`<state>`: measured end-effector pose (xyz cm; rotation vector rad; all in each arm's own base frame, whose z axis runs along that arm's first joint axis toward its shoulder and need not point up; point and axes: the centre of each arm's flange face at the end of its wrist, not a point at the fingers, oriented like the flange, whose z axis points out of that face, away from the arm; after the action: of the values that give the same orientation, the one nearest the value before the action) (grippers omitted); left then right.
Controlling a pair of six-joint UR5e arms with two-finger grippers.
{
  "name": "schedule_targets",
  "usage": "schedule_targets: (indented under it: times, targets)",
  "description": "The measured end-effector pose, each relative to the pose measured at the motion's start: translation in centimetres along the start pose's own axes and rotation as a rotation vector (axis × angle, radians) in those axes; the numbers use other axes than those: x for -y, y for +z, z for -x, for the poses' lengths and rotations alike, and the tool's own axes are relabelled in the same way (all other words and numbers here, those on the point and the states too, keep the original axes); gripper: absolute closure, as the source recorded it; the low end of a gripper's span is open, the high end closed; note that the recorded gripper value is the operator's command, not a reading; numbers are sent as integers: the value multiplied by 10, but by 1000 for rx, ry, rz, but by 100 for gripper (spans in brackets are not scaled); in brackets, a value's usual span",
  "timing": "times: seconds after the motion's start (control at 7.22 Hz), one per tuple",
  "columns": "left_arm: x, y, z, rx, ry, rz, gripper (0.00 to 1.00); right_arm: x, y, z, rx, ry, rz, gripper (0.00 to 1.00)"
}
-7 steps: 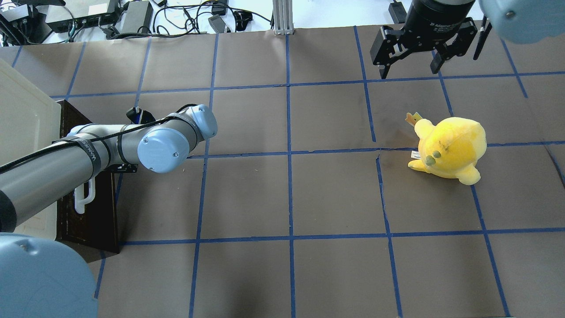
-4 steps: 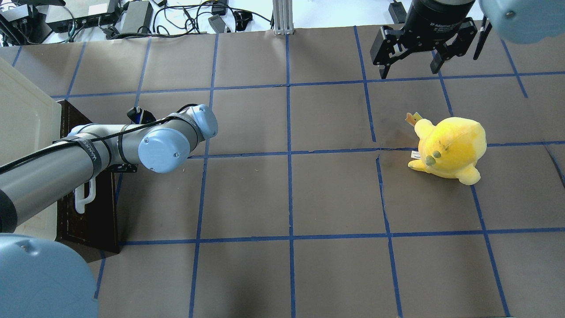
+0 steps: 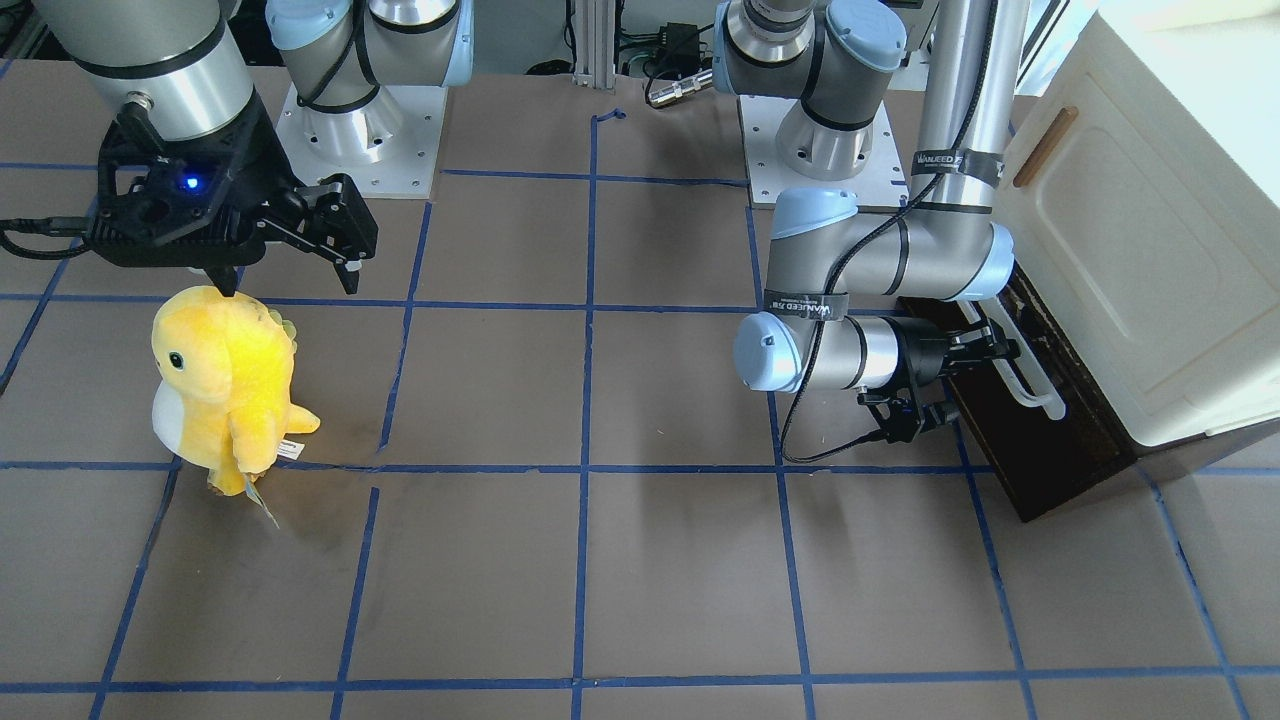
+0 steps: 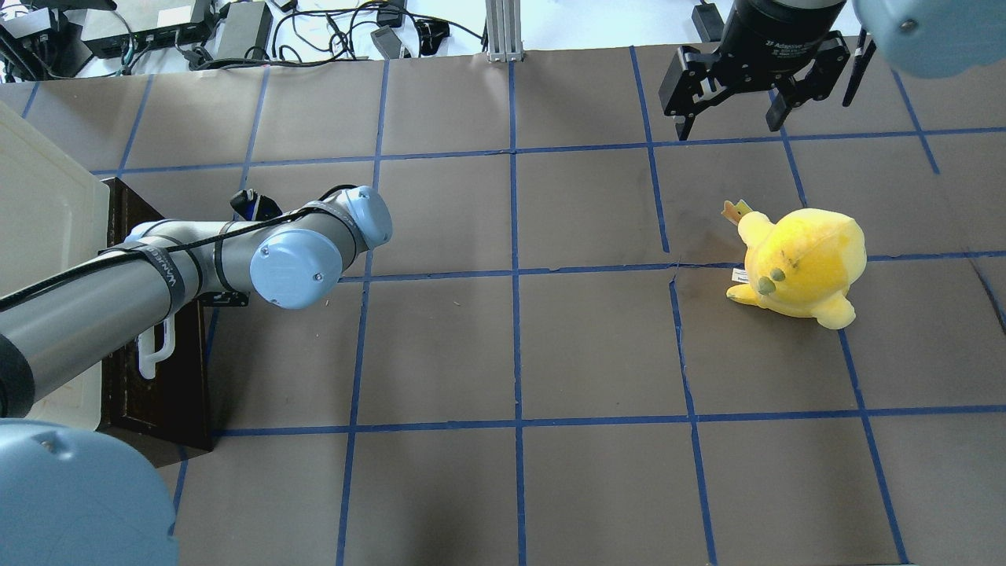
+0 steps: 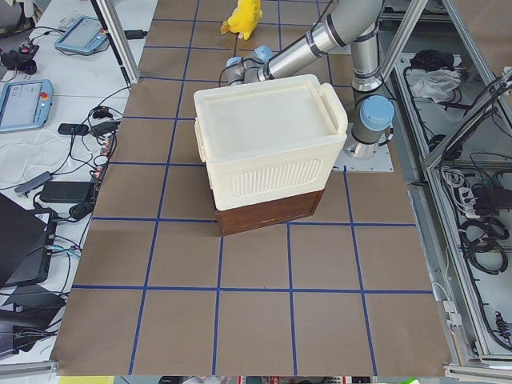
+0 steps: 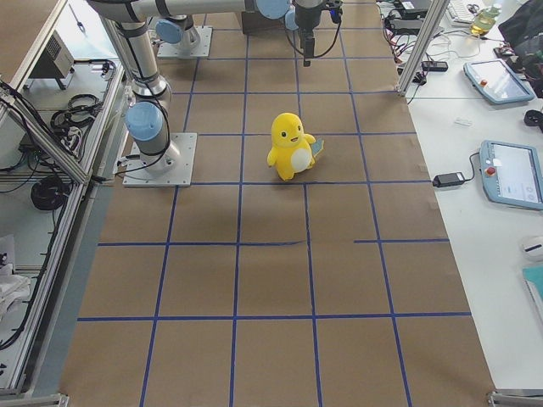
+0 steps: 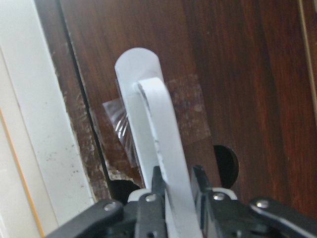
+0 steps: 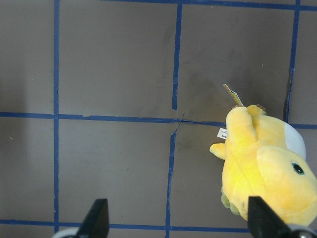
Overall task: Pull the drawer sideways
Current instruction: 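Pull the drawer outward by its handle with the left gripper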
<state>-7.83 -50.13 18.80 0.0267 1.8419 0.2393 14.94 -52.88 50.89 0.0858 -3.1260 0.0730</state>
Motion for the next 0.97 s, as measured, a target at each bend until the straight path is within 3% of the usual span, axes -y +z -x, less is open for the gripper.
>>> schedule_targets:
  times: [0.97]
  targets:
    - [3, -32, 3, -33, -25, -41, 76, 0, 0, 0, 0, 0, 0, 0]
